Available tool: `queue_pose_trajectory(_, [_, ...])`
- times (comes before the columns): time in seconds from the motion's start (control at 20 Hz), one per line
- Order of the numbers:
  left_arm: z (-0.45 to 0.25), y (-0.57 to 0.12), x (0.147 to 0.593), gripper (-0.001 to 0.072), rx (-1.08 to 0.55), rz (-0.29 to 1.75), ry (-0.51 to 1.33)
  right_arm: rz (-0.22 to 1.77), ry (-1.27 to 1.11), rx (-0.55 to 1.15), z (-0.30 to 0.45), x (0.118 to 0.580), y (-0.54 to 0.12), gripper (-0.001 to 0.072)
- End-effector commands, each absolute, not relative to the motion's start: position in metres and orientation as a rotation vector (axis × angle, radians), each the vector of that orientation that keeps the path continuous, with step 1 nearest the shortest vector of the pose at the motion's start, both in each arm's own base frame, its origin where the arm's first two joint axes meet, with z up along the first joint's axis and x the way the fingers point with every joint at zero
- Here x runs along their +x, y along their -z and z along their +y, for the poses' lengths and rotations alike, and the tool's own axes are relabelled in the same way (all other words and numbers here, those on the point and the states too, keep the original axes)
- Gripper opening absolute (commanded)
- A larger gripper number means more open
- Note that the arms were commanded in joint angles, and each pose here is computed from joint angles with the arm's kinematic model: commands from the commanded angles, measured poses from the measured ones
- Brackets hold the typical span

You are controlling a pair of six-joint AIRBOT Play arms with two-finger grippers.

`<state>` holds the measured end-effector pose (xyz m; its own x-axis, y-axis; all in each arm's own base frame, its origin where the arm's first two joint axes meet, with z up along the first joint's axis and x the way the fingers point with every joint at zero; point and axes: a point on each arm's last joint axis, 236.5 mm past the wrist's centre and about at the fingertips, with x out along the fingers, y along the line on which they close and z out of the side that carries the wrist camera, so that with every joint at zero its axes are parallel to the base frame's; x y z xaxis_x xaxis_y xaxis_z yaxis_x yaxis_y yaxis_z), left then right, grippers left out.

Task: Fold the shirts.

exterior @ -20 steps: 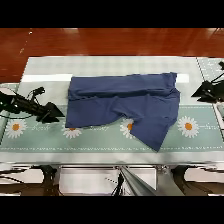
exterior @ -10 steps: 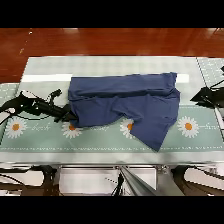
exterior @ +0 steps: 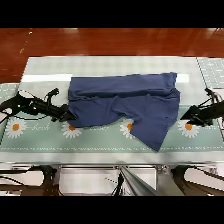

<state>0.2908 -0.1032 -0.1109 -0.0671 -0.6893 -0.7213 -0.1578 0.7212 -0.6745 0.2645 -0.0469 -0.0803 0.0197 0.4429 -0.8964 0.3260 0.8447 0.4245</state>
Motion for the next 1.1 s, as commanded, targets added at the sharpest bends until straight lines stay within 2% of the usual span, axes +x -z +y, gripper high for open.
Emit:
queue_pose_trajectory(0.0, [-0.106,0.104,0.289,0.0021,-0.724,1.610,0.525,1.568,-0.150,0.663,-0.014,0.265,0.095,0.0500])
queue_pose_trajectory(0.2, [-0.108,0.103,0.292,0.0021,-0.726,1.594,0.540,1.560,-0.120,0.674,0.005,0.264,0.115,0.0489])
queue_pose_trajectory(0.25, [-0.109,0.102,0.292,0.0021,-0.722,1.589,0.547,1.547,-0.125,0.680,0.012,0.267,0.117,0.0425])
queue_pose_trajectory(0.3, [-0.108,0.102,0.293,0.0021,-0.721,1.585,0.545,1.537,-0.130,0.668,0.017,0.270,0.118,0.0329])
queue_pose_trajectory(0.35, [-0.108,0.101,0.296,0.0021,-0.717,1.579,0.546,1.531,-0.131,0.656,0.019,0.274,0.118,0.0163])
queue_pose_trajectory(0.4, [-0.106,0.097,0.301,0.0021,-0.701,1.562,0.561,1.526,-0.124,0.657,0.018,0.278,0.114,0.0048])
queue_pose_trajectory(0.55, [-0.096,0.063,0.335,0.0020,-0.642,1.459,0.601,1.406,-0.154,0.599,0.005,0.314,0.068,0.0026])
queue_pose_trajectory(0.8, [-0.090,-0.026,0.420,0.0021,-0.571,1.141,0.626,0.860,-0.102,0.593,-0.022,0.439,-0.060,0.0025])
queue_pose_trajectory(1.05, [-0.081,-0.036,0.493,0.0020,-0.508,0.899,0.459,0.750,-0.065,0.537,-0.025,0.507,-0.056,0.0025])
